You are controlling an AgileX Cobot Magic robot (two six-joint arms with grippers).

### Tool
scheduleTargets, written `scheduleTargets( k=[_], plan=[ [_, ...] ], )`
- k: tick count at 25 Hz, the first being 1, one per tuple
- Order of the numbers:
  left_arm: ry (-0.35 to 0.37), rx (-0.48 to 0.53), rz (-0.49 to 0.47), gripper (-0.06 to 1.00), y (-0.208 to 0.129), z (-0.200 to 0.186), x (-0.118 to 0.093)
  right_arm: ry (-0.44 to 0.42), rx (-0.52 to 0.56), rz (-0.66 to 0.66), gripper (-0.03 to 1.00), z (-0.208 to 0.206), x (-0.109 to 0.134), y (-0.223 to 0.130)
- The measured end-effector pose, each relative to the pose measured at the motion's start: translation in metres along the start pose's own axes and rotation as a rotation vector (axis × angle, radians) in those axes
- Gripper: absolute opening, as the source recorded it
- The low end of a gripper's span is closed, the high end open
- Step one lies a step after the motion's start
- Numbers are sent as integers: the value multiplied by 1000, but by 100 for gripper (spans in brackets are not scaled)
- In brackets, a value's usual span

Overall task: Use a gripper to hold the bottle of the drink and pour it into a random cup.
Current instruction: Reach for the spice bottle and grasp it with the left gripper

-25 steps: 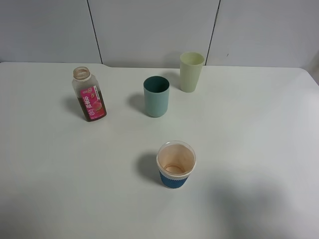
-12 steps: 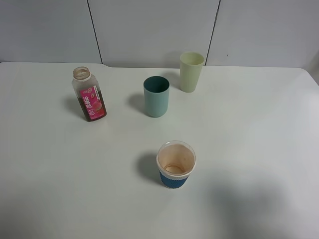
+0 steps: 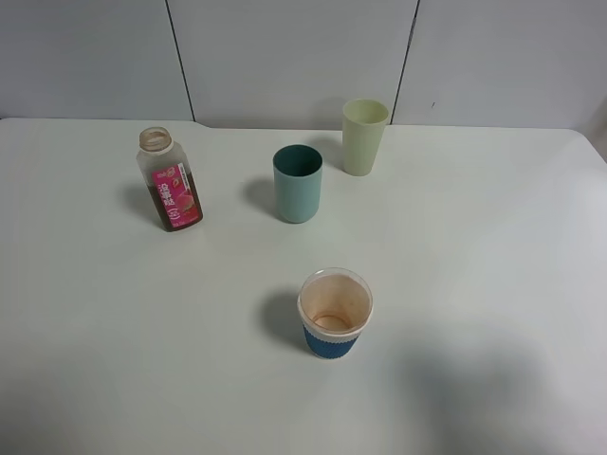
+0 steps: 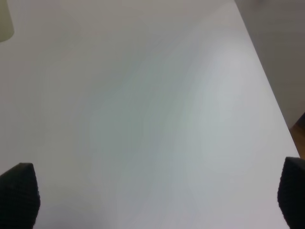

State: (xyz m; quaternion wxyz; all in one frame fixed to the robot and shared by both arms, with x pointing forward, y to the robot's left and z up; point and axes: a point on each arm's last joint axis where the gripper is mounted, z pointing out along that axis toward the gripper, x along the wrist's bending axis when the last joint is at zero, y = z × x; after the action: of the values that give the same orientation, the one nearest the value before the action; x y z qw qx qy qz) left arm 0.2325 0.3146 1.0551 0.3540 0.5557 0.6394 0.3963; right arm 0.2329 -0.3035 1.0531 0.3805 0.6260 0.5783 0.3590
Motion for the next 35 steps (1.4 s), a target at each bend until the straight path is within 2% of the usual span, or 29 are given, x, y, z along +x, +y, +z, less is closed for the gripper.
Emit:
scheduleTargets(
  k=[16, 17, 19, 21, 23, 25, 27, 35],
  plan=[
    [11, -11, -10, 98, 1, -1, 1, 0, 0, 0, 100, 0, 0, 0],
    [10, -36, -23, 98, 4, -2, 1, 0, 0, 0, 100, 0, 0, 0],
    [-15, -153, -56, 98, 16, -5, 0, 0, 0, 0, 100, 0, 0, 0],
    [-76, -320, -104, 98, 31, -9, -5, 0, 0, 0, 100, 0, 0, 0],
    [-127, -432, -144, 98, 44, -11, -8, 0, 0, 0, 100, 0, 0, 0],
    [-152, -473, -161, 98, 55, -8, -11, 0, 0, 0, 100, 0, 0, 0],
    [-157, -460, -162, 98, 62, 0, -14, 0, 0, 0, 100, 0, 0, 0],
    [-146, -291, -149, 98, 80, 51, -24, 0, 0, 0, 100, 0, 0, 0]
  ],
)
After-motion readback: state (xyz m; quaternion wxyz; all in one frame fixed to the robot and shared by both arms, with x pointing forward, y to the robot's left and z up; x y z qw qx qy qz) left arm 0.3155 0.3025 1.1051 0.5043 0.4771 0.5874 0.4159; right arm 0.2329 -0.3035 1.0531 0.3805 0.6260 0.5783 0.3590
